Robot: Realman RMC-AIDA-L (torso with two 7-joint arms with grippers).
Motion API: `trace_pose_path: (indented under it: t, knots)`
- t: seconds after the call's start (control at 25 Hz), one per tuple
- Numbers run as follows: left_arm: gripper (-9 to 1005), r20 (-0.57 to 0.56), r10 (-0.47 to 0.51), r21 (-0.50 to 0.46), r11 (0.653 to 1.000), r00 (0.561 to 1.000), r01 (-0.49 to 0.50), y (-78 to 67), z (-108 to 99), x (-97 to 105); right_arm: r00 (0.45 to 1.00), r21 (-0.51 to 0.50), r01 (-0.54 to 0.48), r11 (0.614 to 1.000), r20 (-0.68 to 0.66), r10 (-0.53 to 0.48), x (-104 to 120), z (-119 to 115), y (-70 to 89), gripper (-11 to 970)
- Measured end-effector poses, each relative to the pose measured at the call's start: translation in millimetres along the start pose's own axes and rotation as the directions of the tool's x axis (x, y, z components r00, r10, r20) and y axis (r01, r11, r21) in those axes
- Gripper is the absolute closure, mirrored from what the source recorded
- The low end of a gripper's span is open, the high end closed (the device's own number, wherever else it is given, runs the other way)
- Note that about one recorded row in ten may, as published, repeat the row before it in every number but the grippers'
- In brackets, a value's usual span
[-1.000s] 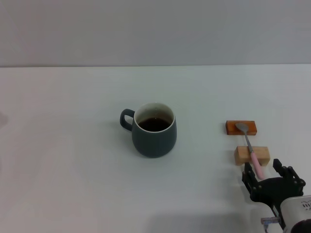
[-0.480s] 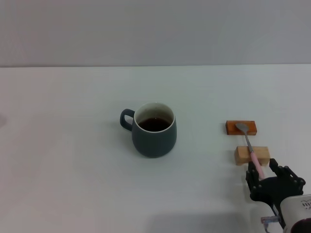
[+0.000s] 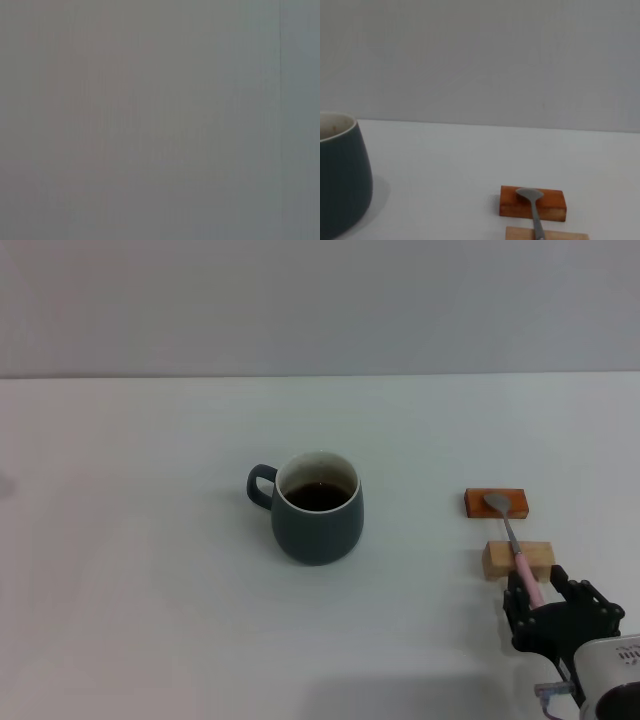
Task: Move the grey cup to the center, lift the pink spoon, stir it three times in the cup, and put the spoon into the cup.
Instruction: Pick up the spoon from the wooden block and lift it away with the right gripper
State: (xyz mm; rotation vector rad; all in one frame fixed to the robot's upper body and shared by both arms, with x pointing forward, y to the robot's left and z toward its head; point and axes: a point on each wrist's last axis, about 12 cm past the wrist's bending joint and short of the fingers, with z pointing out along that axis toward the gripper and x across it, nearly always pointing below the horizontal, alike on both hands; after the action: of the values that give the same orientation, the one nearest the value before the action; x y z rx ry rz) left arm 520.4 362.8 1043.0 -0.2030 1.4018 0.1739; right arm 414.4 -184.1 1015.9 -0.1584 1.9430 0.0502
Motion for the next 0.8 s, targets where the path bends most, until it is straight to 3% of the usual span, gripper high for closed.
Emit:
trace_pose_path:
  t: [0.8]
  knots:
    - [993,0.005,0.001,0.0,1.0,1.0,-0.001,0.3,0.9,-0.9,1.0,-0.017,-0.013,1.0,-0.011,0.012,0.6,-1.8,7.8,512]
